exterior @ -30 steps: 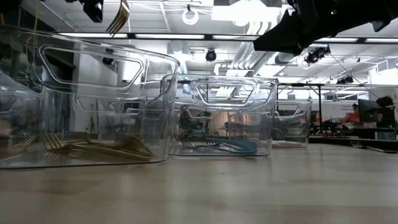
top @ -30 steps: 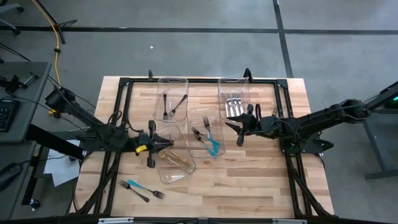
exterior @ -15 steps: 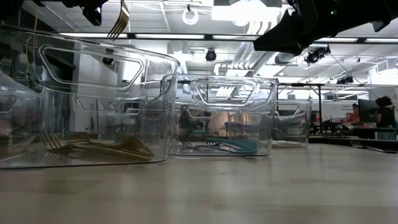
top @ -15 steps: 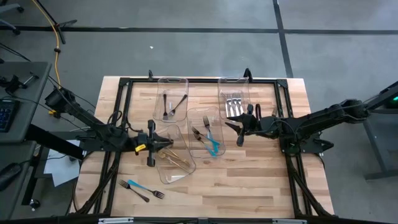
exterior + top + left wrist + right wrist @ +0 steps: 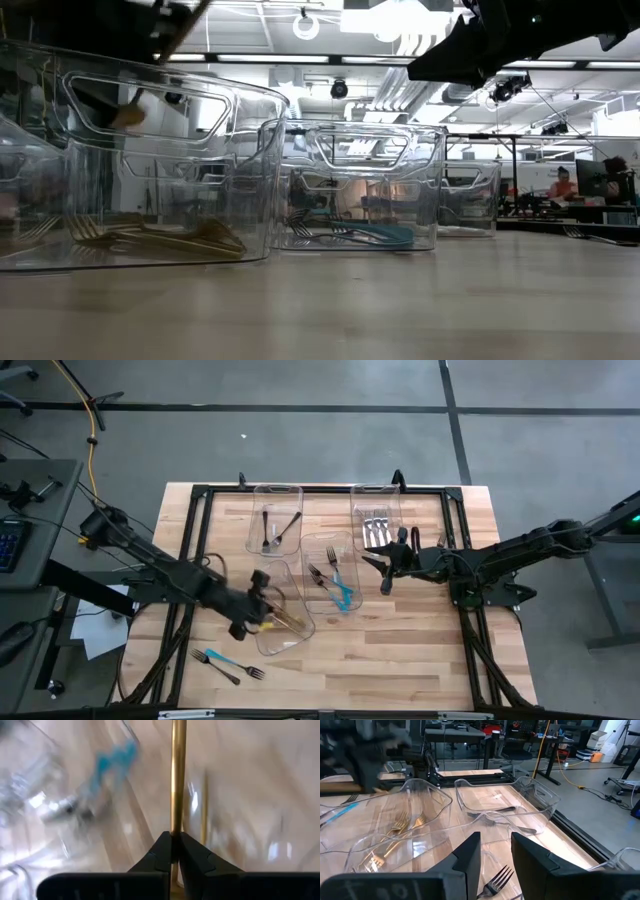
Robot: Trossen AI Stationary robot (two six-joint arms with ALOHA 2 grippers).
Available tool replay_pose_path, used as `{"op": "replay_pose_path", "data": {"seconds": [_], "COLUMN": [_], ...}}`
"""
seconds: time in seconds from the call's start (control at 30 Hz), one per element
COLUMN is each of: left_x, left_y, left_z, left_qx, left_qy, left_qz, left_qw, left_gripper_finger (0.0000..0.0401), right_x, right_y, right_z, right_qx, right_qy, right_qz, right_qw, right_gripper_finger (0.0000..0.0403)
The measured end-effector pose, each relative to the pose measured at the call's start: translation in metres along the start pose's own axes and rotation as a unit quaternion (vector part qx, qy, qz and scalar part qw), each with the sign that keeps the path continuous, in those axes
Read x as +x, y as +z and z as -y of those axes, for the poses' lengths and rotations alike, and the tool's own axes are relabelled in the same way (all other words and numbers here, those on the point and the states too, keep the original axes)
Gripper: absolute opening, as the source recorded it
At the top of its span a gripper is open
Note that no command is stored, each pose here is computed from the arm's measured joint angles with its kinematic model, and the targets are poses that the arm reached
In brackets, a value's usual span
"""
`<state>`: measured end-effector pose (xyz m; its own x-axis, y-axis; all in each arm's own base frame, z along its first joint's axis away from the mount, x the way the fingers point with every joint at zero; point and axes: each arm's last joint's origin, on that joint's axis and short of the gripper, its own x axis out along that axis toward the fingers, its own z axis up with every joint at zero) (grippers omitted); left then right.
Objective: Sort silverware by color (type)
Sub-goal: Put the gold fork into the bottom left transparent bin
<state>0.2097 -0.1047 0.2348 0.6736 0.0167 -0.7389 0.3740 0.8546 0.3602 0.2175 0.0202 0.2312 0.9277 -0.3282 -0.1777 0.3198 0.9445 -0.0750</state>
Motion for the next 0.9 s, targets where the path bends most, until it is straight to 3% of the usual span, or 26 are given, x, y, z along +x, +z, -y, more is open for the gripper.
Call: {"op": "replay_pose_path", "data": {"seconds": [0.17,0.4,0.6,0.9], "left_x": [0.029,0.055,0.063,0.060], "left_y": [0.000,-0.005,-0.008,-0.008], "left_z": [0.006,0.010,0.011,0.010], "left_qx": [0.046,0.079,0.072,0.014], "left_qy": [-0.012,-0.034,-0.034,-0.016], "left_qz": [-0.082,-0.136,-0.152,-0.160], "left_qw": [0.995,0.987,0.985,0.987], "left_gripper_finger": [0.0010,0.0010,0.0024,0.0090], "right_x": [0.000,0.000,0.000,0.000], "right_y": [0.000,-0.001,-0.001,-0.001], "right_z": [0.000,0.000,0.000,0.000], "right_qx": [0.001,-0.001,-0.001,-0.001], "right_qy": [0.000,0.000,0.003,0.002], "right_qz": [-0.001,-0.003,-0.003,-0.003], "right_qw": [1.000,1.000,1.000,1.000], "right_gripper_finger": [0.0103,0.0103,0.0103,0.0103]}}
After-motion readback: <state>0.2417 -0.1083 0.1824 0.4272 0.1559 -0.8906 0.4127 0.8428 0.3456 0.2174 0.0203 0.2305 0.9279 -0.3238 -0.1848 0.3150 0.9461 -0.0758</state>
